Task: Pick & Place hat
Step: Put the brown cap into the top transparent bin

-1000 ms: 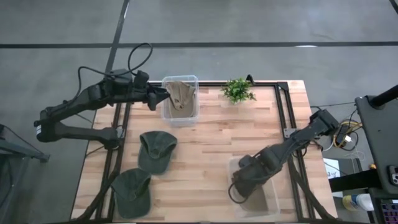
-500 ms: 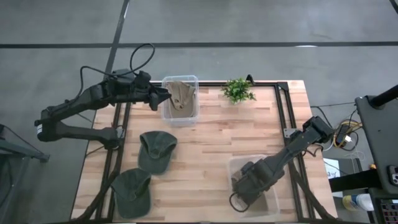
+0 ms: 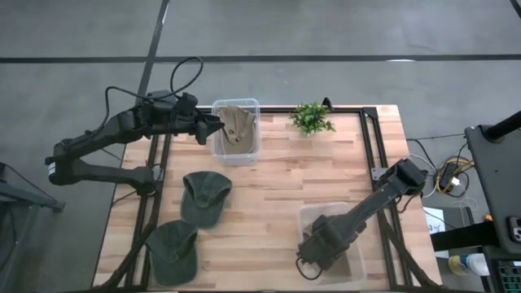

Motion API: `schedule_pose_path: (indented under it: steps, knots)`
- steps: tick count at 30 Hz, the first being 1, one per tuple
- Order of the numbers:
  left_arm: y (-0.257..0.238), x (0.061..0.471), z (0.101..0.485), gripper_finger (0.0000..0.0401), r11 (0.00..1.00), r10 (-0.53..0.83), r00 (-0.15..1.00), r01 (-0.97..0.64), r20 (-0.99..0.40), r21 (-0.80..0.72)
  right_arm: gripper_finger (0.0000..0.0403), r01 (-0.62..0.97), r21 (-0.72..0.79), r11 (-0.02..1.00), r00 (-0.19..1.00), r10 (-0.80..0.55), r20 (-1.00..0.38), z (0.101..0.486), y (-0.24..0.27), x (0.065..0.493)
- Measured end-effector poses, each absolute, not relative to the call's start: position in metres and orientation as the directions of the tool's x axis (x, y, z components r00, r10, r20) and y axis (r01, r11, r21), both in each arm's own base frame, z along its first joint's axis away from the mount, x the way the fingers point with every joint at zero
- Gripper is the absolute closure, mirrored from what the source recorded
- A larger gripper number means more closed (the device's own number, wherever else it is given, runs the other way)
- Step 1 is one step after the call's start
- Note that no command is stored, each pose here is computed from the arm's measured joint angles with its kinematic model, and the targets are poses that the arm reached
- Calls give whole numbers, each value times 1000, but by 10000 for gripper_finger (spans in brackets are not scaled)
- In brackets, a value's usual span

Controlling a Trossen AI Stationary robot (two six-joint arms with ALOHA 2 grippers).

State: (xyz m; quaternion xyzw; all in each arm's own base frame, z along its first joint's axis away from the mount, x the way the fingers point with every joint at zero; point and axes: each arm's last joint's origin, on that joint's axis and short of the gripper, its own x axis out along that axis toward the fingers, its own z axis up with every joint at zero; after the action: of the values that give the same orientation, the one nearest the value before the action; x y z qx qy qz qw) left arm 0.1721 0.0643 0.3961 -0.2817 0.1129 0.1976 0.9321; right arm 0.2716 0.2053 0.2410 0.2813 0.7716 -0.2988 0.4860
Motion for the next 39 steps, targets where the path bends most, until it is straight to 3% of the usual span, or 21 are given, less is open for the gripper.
schedule_pose_path:
  steps: [6, 7, 12, 18, 31, 39]
  knots:
    - [64, 172, 396, 199, 763, 305, 896, -432, -322, -481, 372, 692, -214, 689, -403, 122, -907, 235, 205, 273]
    - [64, 172, 396, 199, 762, 305, 896, -432, -322, -482, 380, 687, -218, 693, -407, 119, -905, 235, 204, 272]
    - [64, 172, 396, 199, 762, 305, 896, -432, -322, -482, 389, 692, -211, 690, -406, 131, -905, 250, 197, 268]
    - [64, 172, 396, 199, 762, 305, 896, -432, -322, -482, 391, 726, -128, 675, -324, 173, -930, 276, 189, 269]
    - [64, 172, 396, 199, 762, 305, 896, -433, -323, -482, 391, 747, 223, 626, -15, 350, -936, 368, 155, 272]
    - [64, 172, 396, 199, 762, 305, 896, -433, -323, -482, 391, 745, 352, 566, 174, 345, -923, 407, 121, 263]
